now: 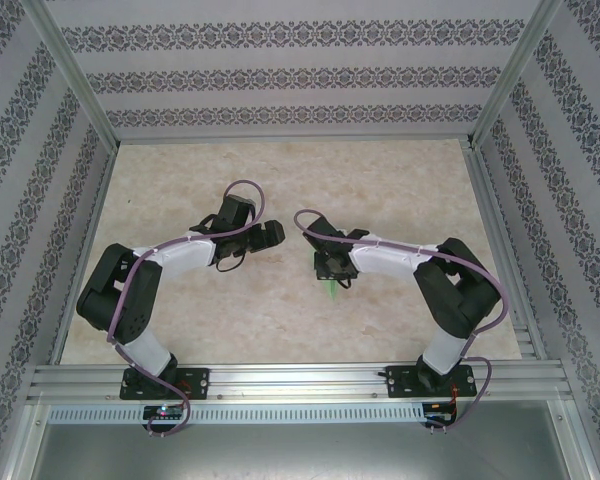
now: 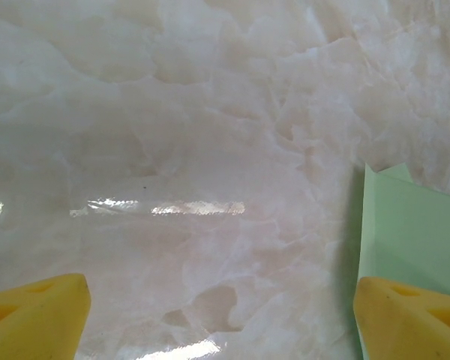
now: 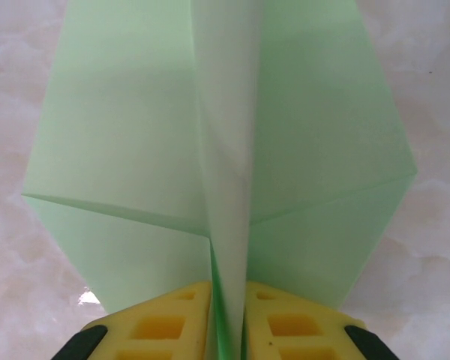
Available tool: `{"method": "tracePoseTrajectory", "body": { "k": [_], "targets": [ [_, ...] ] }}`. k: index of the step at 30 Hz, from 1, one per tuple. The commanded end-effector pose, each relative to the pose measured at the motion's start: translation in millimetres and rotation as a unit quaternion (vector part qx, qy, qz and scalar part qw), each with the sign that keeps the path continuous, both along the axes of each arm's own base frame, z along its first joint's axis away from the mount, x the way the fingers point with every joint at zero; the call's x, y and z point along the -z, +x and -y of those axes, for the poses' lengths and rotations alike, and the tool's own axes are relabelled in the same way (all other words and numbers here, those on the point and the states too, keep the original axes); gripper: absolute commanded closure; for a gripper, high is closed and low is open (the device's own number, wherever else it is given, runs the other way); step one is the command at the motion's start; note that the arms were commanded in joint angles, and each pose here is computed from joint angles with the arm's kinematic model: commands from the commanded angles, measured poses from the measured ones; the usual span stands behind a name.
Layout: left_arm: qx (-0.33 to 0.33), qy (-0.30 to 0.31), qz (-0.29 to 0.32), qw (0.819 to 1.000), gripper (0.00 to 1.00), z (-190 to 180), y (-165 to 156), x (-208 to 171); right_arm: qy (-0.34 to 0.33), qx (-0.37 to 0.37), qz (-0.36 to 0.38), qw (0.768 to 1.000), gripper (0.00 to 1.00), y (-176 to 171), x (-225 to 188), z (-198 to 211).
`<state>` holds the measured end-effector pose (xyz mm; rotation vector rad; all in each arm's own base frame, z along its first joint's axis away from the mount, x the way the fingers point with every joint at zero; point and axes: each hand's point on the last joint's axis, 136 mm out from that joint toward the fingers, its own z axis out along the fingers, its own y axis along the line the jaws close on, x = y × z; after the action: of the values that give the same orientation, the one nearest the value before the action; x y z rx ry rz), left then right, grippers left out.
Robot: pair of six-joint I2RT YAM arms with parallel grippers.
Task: Fold a paper plane with a square sheet of paper (pick it up from the middle)
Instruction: Move the paper plane to the center of the table.
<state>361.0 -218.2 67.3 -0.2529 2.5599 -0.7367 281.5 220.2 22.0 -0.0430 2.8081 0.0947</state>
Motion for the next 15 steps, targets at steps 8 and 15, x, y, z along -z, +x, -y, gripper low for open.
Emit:
{"method": "tracePoseTrajectory", "body": {
  "k": [8,15],
  "targets": [
    [-0.002,0.018,0.005,1.000,0.00,-9,-1,-2,-0.016,0.038,0.048,0.998,0.82,1,10,2],
    [-0.004,0.025,0.001,1.000,0.00,-11,-3,-1,-0.018,0.043,0.088,0.995,0.82,-3,8,0]
  ]
}}
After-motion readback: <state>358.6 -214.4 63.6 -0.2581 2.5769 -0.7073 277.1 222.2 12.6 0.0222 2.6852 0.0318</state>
